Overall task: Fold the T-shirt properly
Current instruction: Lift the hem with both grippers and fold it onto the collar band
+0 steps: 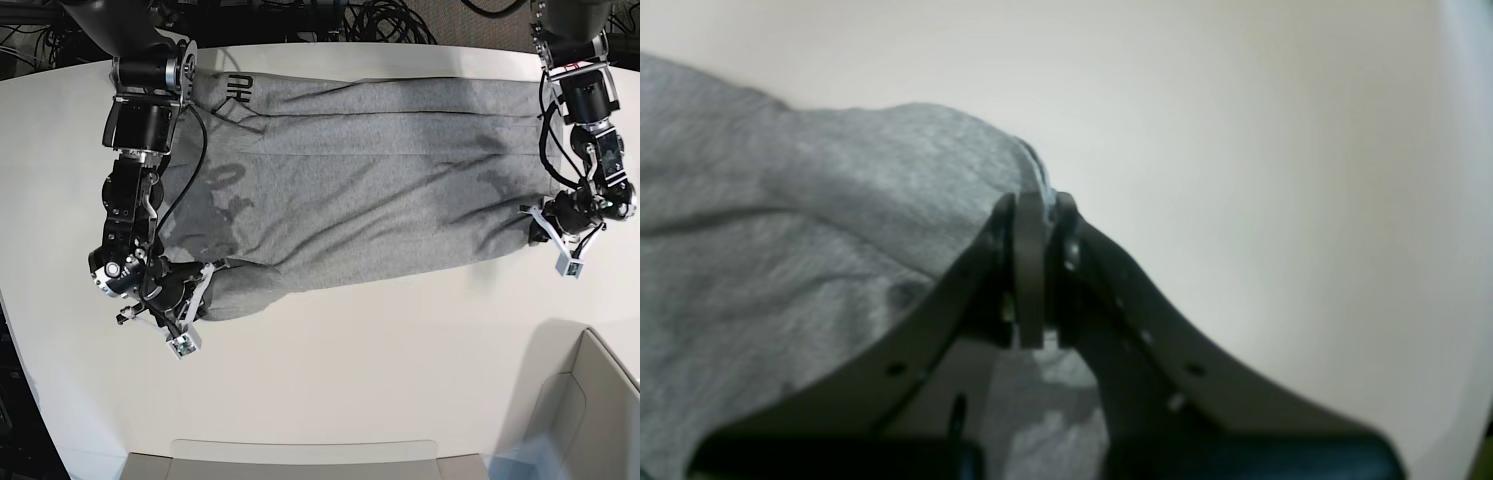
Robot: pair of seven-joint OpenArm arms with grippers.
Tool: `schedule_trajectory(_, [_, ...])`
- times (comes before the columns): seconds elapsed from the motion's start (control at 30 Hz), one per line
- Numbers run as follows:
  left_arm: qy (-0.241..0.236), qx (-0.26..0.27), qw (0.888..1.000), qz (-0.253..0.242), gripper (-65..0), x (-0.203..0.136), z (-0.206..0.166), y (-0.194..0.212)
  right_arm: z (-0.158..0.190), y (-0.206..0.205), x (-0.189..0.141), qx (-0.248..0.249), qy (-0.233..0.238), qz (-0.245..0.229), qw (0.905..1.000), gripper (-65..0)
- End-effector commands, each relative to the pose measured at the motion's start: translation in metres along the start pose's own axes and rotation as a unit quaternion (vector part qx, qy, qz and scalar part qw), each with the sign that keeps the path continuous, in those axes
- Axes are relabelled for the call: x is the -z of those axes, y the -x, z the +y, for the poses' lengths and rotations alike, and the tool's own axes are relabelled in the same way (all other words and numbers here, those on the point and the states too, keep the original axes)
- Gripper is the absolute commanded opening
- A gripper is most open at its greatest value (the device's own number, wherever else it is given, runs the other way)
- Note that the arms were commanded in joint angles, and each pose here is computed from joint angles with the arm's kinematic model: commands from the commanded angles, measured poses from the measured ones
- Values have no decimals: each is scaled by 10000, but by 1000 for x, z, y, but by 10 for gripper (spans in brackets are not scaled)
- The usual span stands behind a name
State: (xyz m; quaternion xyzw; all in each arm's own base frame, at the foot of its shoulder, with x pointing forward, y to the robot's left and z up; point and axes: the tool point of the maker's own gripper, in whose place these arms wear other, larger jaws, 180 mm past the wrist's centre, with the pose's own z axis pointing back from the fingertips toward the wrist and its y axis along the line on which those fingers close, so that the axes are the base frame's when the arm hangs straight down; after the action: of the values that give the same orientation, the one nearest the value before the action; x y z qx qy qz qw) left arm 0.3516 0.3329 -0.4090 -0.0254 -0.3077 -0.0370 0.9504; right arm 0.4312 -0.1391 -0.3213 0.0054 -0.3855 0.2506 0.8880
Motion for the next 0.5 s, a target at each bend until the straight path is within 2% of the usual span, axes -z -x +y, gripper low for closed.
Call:
schedule_trajectory(0.0, [-147, -37, 9991, -387, -650, -13, 13, -27, -8, -17, -9, 4, 87, -256, 9996, -650])
schedule_trajectory(0.17, [-307, -150, 9985, -425, -650, -25, 25, -25, -9, -7, -22, 41, 12, -121, 9999, -650])
schedule_trajectory(0.37, [-448, 279, 9961, -702, -650, -45, 18, -37, -9, -8, -41, -88, 116, -326, 9994, -650])
schedule_trajectory(0.47, [-482, 451, 9946, -801, -650, -52, 11, -41, -8, -3, -47, -133, 168, -217, 9995, -650])
